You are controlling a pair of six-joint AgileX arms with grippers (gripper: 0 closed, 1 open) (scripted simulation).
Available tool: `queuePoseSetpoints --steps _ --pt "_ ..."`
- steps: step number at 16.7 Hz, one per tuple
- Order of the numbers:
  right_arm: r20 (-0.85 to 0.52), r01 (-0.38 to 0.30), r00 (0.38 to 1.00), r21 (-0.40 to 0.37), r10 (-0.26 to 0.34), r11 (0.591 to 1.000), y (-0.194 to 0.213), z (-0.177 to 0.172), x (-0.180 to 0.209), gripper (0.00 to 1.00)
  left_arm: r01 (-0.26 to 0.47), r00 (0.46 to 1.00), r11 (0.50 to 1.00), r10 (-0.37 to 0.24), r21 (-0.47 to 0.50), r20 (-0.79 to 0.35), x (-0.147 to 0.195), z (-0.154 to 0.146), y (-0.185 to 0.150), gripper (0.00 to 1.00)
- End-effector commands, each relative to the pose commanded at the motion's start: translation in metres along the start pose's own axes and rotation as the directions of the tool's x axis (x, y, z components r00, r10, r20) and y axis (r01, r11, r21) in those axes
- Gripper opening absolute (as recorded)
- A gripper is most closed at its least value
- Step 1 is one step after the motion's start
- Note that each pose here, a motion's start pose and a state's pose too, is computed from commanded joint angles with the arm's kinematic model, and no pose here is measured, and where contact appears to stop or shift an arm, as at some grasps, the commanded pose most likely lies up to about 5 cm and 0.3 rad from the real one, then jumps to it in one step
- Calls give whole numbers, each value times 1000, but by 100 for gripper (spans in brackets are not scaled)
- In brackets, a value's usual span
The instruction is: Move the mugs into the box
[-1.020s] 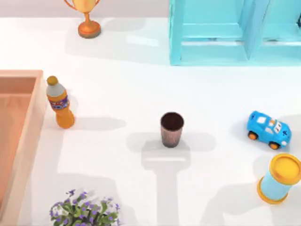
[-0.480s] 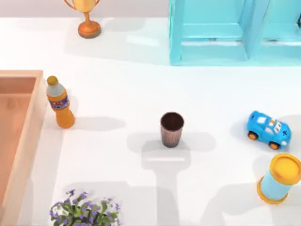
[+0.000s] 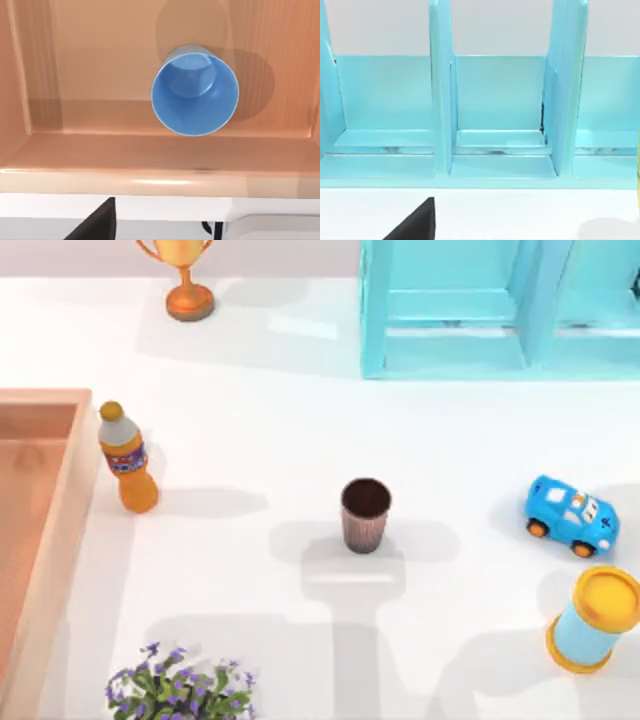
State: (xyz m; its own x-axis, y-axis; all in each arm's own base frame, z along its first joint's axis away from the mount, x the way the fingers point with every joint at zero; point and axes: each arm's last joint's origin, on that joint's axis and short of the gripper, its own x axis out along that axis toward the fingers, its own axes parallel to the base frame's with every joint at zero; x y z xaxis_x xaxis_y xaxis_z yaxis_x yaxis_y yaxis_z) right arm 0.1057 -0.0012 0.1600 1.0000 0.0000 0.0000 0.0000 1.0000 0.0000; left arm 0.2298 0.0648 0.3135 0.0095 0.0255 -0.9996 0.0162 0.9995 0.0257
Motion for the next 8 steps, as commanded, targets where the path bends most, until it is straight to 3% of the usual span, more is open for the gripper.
queuePoseSetpoints --steps 4,8 --pt "0 0 1000 0 0 1000 0 0 0 100 -4 1000 1000 4 -8 -12 -4 56 -38 100" --pt "0 0 1000 0 0 1000 0 0 0 100 -9 1000 999 10 -30 20 0 124 -141 100"
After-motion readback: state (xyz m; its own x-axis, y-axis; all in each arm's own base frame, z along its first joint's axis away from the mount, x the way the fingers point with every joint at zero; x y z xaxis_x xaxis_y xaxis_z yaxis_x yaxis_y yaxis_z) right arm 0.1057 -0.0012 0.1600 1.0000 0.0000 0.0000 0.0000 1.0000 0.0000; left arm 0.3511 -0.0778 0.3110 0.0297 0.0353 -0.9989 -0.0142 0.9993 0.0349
